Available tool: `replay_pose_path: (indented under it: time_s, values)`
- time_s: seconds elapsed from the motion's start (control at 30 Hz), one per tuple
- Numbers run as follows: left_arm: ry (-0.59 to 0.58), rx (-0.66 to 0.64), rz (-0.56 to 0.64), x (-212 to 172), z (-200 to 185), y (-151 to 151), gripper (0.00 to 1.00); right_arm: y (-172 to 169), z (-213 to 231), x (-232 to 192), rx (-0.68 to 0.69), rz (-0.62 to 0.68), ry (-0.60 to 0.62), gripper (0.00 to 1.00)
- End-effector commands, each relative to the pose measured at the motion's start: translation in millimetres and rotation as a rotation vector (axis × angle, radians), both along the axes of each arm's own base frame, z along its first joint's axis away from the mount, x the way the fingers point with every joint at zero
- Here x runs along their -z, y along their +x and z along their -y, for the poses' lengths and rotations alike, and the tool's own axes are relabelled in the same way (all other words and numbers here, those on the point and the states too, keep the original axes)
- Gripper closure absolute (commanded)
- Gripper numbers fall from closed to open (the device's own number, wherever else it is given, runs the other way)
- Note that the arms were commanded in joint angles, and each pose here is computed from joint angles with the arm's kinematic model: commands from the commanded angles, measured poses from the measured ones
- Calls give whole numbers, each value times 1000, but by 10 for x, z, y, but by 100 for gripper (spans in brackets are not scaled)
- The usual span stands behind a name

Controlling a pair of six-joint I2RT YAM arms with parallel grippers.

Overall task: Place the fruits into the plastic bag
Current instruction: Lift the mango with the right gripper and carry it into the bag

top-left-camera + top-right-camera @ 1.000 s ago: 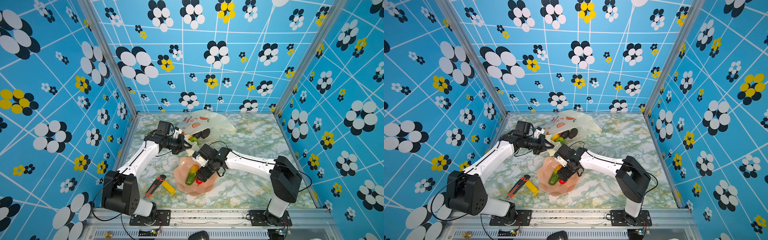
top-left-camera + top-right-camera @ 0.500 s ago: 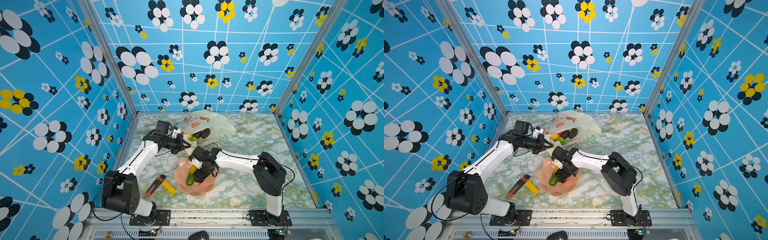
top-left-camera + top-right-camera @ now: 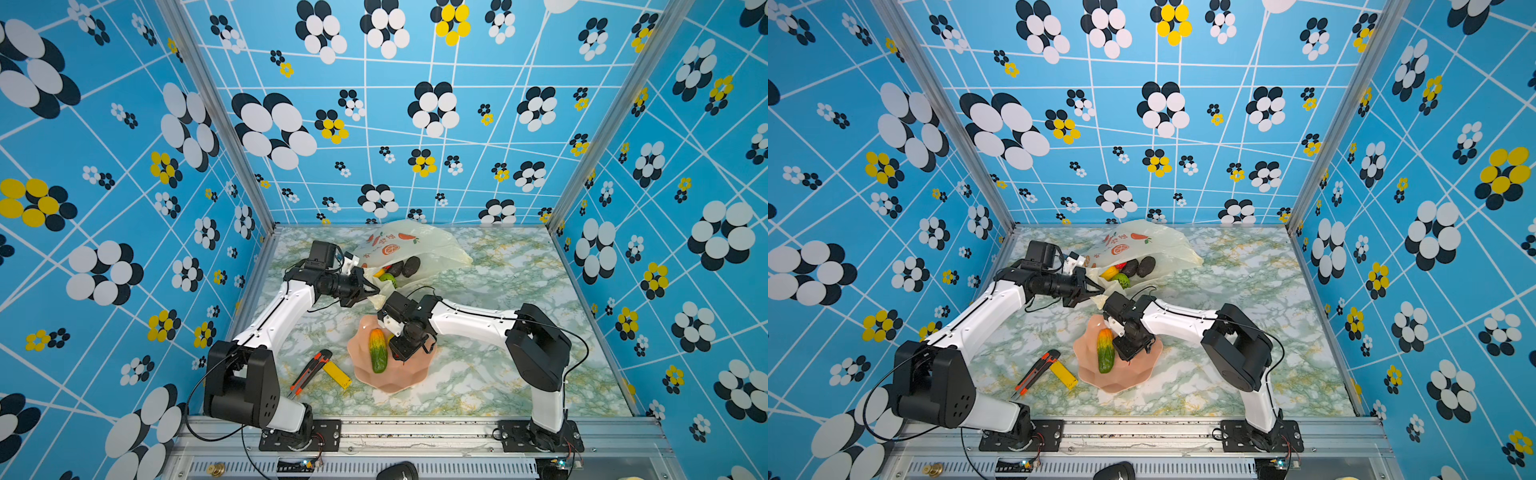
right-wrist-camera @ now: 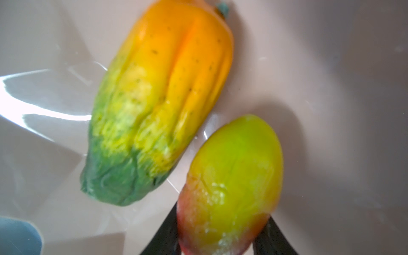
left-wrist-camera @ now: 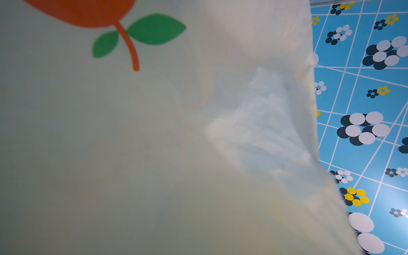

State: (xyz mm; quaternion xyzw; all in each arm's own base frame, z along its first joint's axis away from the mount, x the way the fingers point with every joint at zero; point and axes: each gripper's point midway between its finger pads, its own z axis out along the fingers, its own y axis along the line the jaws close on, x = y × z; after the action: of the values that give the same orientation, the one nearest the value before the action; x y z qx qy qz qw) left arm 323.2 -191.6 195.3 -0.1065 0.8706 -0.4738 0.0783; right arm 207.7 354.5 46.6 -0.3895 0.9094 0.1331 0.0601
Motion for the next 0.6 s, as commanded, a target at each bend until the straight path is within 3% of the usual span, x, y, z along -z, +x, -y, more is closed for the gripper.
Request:
replay_pose_path:
  time_s: [0.0,0.27,0.57]
  values:
    - [-11,14,0,12,-1,-3,100,36,2,-262,42,60,66,68]
    - [-14,18,3,0,5,-5,100,-18,86,-620,107,78,217,69]
    - [-1,43,12,-22,3,-34,100,357,361,-1105,296,131,382,69]
